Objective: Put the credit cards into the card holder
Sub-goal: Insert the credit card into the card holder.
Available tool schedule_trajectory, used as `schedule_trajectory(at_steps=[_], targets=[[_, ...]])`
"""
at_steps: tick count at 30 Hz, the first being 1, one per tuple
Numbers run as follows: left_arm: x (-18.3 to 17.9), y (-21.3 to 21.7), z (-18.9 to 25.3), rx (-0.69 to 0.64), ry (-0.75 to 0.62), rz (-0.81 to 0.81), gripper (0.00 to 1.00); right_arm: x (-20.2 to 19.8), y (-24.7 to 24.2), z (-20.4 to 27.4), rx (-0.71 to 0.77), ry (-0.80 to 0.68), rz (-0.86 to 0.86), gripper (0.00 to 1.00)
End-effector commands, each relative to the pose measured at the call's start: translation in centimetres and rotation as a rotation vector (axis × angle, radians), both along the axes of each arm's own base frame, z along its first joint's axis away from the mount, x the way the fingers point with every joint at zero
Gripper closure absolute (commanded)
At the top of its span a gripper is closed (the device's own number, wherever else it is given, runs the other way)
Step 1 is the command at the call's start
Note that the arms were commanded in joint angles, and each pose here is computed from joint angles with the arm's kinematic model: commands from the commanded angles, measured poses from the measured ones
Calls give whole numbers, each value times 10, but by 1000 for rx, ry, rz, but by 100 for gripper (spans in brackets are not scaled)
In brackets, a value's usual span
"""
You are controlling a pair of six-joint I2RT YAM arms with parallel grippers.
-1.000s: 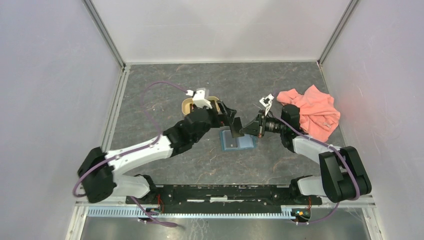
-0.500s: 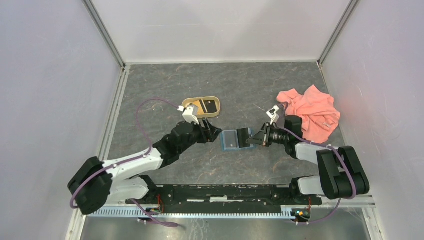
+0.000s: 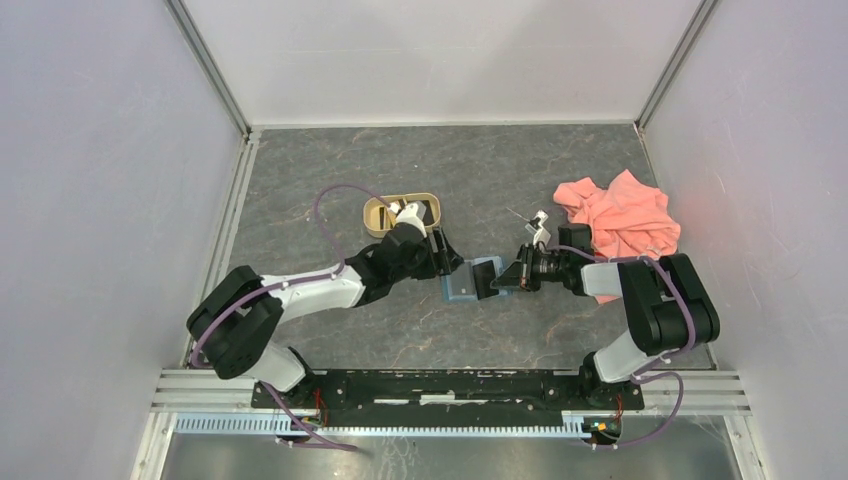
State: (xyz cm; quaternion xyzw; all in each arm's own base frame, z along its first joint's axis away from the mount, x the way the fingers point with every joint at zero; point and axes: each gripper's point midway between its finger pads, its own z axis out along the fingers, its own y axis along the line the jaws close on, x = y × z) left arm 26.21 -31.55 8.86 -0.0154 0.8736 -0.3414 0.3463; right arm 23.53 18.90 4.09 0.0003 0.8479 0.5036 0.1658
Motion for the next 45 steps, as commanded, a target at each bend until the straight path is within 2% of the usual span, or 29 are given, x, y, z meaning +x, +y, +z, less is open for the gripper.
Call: schedule_trajectory(at_steps=[1,6,17,26,33,45], targets=[[12,2,2,18,73,106,23,10,2,0,-10,34,12,100],[3,0,-14,12,119,77,24,17,2,-1,-25,44,22,100],[4,-9,-46,103,240,80,33,14,10,-8,-6,91,71,100],[-6,-7,-78,160,337,80,51,16,13,-9,1,105,88,100],[-10,1,-87,195,354,91,60,27,12,-13,-25,73,92,100],[-20,-2,-94,158,381,58,63,26,20,-19,-18,58,87,100]])
